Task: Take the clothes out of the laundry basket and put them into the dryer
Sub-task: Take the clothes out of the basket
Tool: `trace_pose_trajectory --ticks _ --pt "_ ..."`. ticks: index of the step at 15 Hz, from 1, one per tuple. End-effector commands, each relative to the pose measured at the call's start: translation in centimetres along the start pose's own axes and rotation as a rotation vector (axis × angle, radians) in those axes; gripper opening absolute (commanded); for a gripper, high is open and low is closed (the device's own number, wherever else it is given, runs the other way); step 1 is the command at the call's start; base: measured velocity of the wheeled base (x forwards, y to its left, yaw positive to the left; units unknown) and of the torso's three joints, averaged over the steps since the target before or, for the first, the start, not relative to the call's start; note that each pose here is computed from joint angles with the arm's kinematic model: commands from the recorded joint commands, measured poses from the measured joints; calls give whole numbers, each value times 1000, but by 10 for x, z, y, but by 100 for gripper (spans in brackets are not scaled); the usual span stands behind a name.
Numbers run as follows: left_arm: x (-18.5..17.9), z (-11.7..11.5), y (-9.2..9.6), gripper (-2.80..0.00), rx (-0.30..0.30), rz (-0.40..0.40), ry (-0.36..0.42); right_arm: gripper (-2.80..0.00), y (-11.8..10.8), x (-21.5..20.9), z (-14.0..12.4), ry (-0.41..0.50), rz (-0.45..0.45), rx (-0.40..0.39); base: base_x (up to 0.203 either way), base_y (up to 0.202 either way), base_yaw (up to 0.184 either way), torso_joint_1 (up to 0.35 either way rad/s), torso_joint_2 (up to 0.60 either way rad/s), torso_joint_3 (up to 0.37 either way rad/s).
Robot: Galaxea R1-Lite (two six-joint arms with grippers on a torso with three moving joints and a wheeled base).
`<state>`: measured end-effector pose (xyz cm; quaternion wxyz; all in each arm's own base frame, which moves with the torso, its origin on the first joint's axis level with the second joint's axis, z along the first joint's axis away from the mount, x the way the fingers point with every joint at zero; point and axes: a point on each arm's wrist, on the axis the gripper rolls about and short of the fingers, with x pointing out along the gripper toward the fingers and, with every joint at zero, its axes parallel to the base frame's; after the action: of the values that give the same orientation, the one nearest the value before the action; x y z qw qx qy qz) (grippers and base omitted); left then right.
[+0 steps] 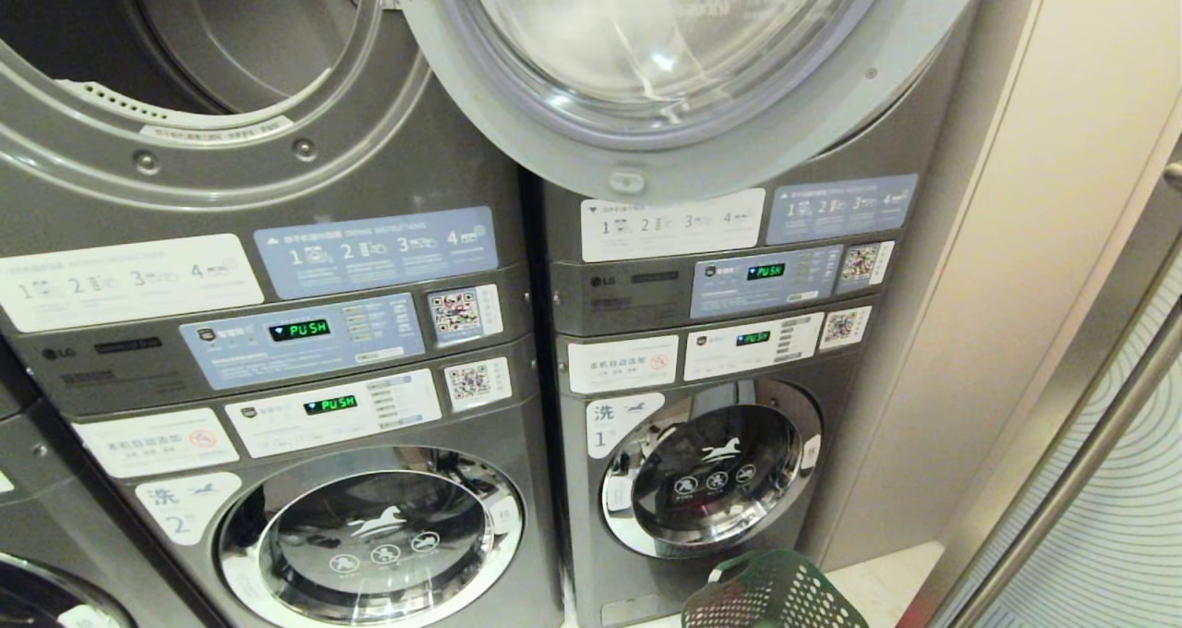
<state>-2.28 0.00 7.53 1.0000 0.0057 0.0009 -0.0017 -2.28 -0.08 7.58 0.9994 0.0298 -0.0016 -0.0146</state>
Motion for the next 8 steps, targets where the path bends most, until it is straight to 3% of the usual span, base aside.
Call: trace_pose_trajectory --ticks 1,8 --pt "0 0 0 -280 1 0 -2 -280 0 0 0 -1 -1 0 0 0 0 -106 230 122" --pt "0 0 0 -280 0 0 -3 -280 0 0 0 -1 0 0 0 0 0 -144 297 153"
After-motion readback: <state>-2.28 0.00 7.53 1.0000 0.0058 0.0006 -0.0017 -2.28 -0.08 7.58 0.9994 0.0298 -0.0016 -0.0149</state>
